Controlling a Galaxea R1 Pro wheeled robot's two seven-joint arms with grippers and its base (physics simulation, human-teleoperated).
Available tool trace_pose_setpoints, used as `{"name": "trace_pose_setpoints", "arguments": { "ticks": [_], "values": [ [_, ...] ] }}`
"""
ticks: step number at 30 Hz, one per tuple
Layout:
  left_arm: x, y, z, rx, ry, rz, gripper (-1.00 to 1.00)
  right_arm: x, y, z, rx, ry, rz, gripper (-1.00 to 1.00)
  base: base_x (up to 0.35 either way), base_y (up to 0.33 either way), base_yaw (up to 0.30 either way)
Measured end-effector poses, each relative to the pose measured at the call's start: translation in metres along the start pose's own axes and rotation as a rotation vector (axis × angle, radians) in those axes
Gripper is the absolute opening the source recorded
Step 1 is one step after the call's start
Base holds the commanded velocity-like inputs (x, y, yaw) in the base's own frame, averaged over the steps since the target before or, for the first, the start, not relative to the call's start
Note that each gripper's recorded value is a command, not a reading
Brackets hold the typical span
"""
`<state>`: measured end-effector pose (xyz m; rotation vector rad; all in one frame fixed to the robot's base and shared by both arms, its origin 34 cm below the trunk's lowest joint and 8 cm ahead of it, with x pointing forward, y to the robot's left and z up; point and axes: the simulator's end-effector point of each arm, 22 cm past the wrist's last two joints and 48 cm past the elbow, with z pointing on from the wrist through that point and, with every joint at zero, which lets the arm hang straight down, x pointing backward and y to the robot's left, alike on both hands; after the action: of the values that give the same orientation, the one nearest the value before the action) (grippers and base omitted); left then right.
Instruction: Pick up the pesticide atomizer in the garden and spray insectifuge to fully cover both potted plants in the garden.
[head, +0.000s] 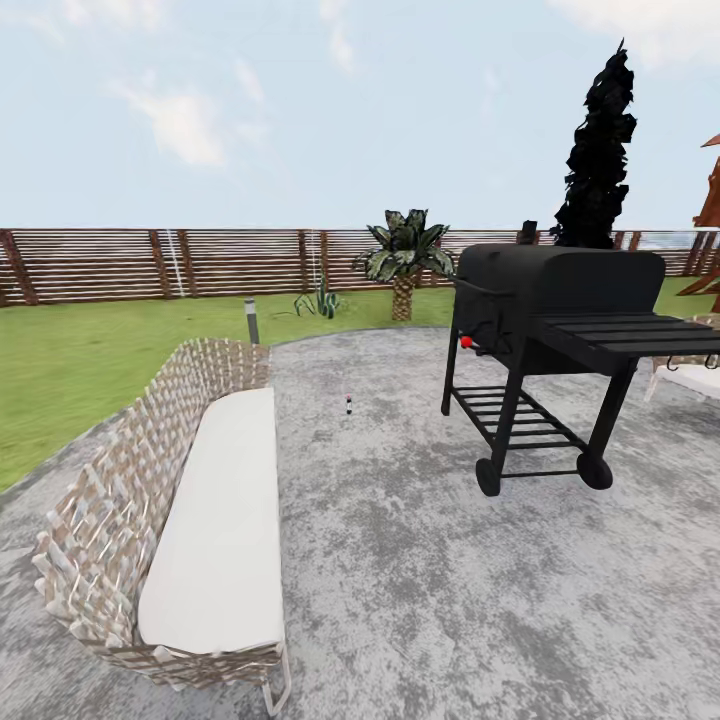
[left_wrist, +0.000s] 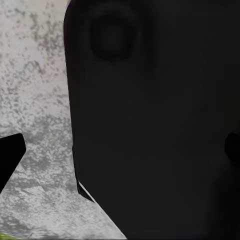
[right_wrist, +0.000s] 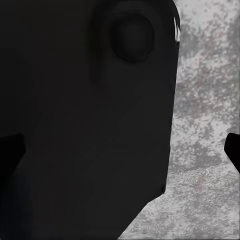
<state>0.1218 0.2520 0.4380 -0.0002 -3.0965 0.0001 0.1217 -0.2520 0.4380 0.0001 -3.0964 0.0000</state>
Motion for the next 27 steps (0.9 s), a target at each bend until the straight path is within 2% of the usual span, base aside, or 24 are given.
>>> {"name": "trace_pose_setpoints", "arguments": {
  "ticks": [4, 7, 10, 14, 23, 27],
  "values": [
    [-0.034, 0.012, -0.001, -0.01, -0.067, 0.006, 1.0, -0.034, -0.013, -0.001, 0.016, -0.067, 0.015, 1.0, 0.0, 0.0, 0.0],
    [-0.032, -0.001, -0.001, 0.006, -0.082, -0.009, 1.0, -0.054, 0.0, -0.002, -0.001, -0.104, 0.005, 1.0, 0.0, 0.0, 0.0],
    [-0.011, -0.001, 0.0, 0.004, -0.054, -0.01, 1.0, -0.064, 0.007, -0.003, -0.007, -0.111, 0.003, 1.0, -0.095, -0.131, 0.0],
    [-0.02, 0.002, -0.001, -0.003, -0.079, -0.01, 1.0, -0.08, -0.011, -0.005, 0.017, -0.155, 0.004, 1.0, -0.218, -0.191, 0.0],
    [-0.073, 0.003, -0.006, -0.006, -0.203, 0.005, 1.0, -0.114, -0.05, -0.013, 0.068, -0.257, 0.003, 1.0, -0.182, -0.245, 0.0],
    [-0.106, 0.003, -0.011, -0.006, -0.271, 0.01, 1.0, -0.13, -0.05, -0.017, 0.066, -0.302, 0.004, 1.0, -0.048, -0.298, 0.0]
  ]
}}
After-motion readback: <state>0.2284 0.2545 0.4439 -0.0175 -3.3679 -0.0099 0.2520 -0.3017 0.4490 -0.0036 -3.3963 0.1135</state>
